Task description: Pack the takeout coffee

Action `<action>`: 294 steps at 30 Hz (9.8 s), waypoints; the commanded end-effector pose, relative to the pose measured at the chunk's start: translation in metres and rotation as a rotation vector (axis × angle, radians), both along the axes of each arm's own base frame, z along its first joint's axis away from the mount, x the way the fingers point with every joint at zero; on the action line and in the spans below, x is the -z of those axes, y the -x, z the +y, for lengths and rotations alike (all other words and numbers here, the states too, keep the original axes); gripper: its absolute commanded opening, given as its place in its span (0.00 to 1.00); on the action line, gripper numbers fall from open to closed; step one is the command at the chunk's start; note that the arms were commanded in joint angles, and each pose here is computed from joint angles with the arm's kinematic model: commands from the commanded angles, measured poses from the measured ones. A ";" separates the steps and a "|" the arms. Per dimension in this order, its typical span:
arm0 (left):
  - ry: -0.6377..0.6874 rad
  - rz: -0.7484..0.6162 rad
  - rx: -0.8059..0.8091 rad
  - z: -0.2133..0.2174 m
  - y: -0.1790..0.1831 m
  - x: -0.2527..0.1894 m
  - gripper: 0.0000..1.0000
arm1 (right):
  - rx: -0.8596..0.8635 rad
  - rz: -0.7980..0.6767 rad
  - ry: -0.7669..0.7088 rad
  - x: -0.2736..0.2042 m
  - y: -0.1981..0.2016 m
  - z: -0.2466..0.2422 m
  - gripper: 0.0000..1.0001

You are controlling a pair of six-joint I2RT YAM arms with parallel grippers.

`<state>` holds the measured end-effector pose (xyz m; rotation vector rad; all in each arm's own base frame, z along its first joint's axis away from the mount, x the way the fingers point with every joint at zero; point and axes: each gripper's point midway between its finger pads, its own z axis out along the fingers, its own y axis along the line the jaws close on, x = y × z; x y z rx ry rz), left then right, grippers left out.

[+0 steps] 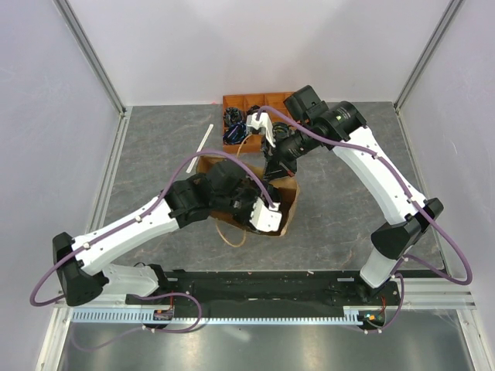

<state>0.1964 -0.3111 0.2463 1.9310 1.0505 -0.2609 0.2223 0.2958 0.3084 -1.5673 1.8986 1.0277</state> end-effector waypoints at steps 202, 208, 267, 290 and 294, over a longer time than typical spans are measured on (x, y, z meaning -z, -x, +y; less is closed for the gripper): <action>-0.345 0.424 -0.269 0.010 -0.157 0.199 0.09 | 0.718 -0.155 -0.010 -0.010 -0.201 -0.076 0.64; -0.339 0.414 -0.276 0.009 -0.160 0.195 0.21 | 0.666 -0.111 -0.035 -0.005 -0.202 -0.064 0.39; -0.041 0.201 -0.271 0.002 -0.152 0.036 1.00 | 0.361 -0.223 -0.157 -0.019 -0.152 -0.056 0.00; 0.260 0.123 -0.370 0.036 -0.134 -0.073 1.00 | 0.288 -0.292 -0.186 -0.024 -0.138 -0.058 0.00; 0.284 0.113 -0.402 0.045 -0.129 -0.082 1.00 | 0.267 -0.298 -0.191 -0.023 -0.134 -0.057 0.00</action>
